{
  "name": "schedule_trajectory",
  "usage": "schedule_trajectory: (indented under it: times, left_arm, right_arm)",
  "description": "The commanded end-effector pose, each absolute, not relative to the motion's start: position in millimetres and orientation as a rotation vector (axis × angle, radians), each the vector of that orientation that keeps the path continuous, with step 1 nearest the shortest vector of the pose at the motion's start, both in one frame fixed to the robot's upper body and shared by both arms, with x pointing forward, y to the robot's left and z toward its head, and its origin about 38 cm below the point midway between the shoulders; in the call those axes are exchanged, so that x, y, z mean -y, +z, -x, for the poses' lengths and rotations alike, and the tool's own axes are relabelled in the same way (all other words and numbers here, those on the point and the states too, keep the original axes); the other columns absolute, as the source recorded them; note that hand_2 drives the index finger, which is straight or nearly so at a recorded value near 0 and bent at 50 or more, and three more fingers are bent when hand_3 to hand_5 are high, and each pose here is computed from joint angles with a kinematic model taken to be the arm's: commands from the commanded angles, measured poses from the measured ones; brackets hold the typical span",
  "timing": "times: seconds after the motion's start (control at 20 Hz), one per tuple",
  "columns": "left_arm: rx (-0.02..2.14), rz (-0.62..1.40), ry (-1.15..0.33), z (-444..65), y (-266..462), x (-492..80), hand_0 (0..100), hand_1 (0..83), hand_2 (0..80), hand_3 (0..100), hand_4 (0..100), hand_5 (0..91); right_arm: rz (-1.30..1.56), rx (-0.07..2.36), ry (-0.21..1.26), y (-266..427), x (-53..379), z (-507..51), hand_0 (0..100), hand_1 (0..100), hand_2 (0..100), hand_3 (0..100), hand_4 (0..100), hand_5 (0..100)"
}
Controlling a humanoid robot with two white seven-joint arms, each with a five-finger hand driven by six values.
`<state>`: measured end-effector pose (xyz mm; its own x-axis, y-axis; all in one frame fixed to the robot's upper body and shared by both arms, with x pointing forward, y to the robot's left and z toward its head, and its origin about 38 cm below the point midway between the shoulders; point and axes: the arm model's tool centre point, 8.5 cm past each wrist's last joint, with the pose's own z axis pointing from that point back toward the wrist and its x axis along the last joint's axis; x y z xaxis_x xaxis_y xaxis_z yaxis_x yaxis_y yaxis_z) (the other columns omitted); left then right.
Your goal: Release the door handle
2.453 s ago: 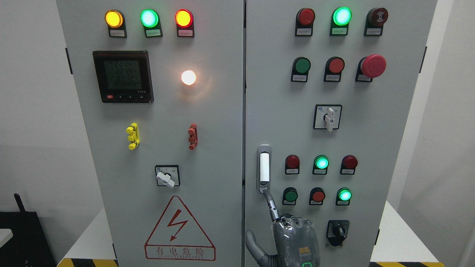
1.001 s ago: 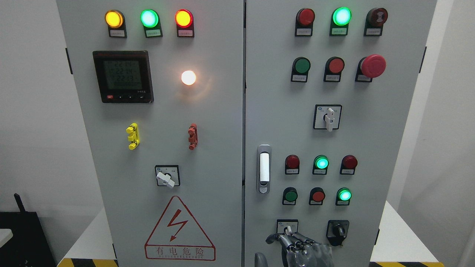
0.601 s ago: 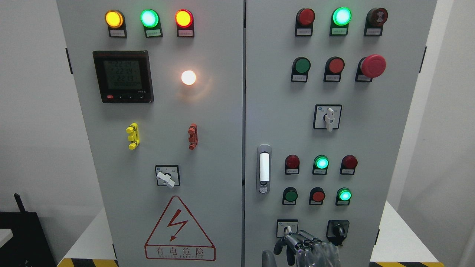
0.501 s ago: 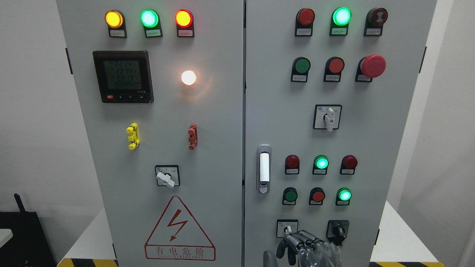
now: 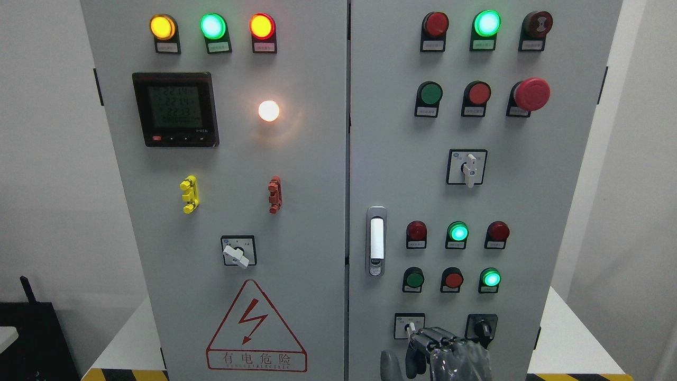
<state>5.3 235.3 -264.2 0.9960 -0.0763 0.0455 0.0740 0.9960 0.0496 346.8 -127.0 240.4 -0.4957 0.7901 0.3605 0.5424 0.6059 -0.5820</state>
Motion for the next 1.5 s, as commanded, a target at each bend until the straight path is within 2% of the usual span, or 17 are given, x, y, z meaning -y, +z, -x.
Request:
schedule_trajectory:
  times: [0.0,0.45,1.0,1.45]
  left_arm:
    - [0.041,-0.047,-0.074,-4.1,-264.0,-235.2,12,38.9,0.0,0,0,0.0]
    - [0.043,-0.047,-0.074,-4.2,-264.0,-235.2,12,38.9,0.0,0,0,0.0]
    - [0.041,-0.047,-0.074,-4.1,-264.0,-235.2,12,38.9,0.0,0,0,0.0]
    - [0.041,-0.047,-0.074,-4.1,-264.0,-235.2,12,38.9,0.0,0,0,0.0]
  right_arm:
    - [1.13,2.225,0.538,254.5,125.7,-347.4,45,1,99,100,100,98]
    - [1.394,2.235,0.688,275.9,112.7,-345.8,43,7,99,100,100,97]
    - [1.515,2.147,0.843,283.9,106.2,-350.6,41,12,100,100,100,98]
    - [1.549,2.011,0.809,282.2,109.6,-355.9,40,12,100,100,100,98]
